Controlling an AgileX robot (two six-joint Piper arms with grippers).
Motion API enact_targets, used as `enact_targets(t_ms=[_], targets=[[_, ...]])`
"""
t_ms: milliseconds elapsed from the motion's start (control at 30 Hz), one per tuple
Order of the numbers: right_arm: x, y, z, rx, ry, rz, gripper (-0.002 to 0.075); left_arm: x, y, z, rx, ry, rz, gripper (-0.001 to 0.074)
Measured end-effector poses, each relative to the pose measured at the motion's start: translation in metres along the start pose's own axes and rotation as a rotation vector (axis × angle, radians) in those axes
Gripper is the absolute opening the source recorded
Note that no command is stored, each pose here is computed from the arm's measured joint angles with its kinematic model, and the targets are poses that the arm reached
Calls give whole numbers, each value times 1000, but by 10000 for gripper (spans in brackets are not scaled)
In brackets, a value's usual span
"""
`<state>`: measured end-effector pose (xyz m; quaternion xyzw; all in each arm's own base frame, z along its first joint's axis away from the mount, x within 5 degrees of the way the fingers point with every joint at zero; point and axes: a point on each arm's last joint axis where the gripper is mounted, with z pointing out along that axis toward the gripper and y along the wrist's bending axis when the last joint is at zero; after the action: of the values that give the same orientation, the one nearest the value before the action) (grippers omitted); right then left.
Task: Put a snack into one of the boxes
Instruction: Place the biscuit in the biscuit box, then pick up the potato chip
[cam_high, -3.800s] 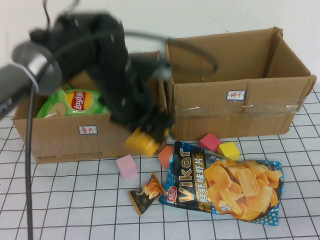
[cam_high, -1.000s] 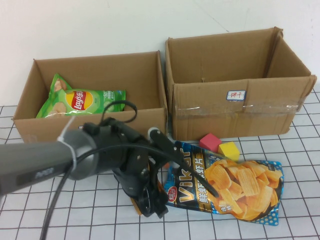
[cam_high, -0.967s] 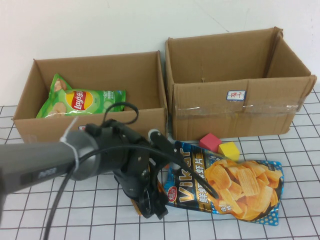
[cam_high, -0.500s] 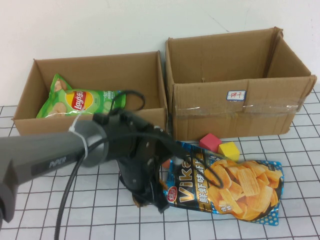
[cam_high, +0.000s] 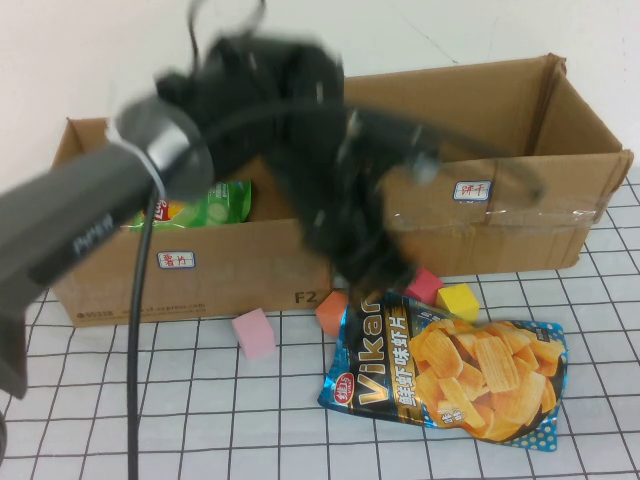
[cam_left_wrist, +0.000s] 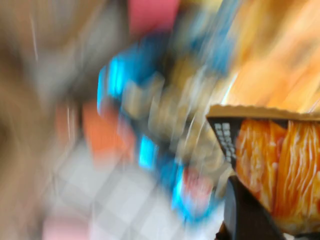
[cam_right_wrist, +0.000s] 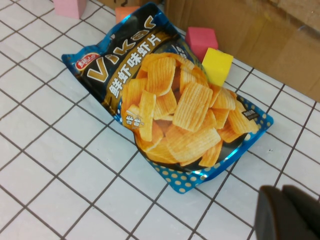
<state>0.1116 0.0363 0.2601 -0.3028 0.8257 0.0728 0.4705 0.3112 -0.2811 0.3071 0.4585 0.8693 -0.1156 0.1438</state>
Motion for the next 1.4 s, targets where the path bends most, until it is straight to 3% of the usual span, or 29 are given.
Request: enact_targets(t_ms=[100,233,467,533,567,667,733,800,900,967,1100,1200,1400], targets=[[0,0,0,0,0,0,-1,-25,-5,-31,17,-207,73,202],[0,0,0,0,0,0,-1,-55,-1,-57,-84,-519,142,200],[1,1,0,-15,7,0,-1,-87,20,-32,-263,-794,172,206],[1,2,0,-24,11,0,-1,-92,28,-17,-304,-813,181,255],[1,3,0,-30,14,0,-1,-94,37,0,-335,-820,180,364],[5,4,2,-32,23,9,-1,-92,52,16,-353,-801,158,553],[9,4,4,-32,26,26,-1,-90,60,17,-355,-795,128,613],[11,5,5,-32,22,43,1,-88,65,13,-334,-794,63,623],[11,5,7,-32,18,65,40,-81,63,-3,-260,-763,-66,540],[13,3,11,-36,35,117,112,-76,57,-20,-218,-731,-124,405],[13,-5,29,-61,69,293,333,-59,40,-63,-174,-646,-131,108],[4,-15,44,-73,66,420,429,-43,31,-88,-183,-560,-102,39],[-8,-43,85,-81,105,629,466,-18,19,-140,-248,-539,-78,15]])
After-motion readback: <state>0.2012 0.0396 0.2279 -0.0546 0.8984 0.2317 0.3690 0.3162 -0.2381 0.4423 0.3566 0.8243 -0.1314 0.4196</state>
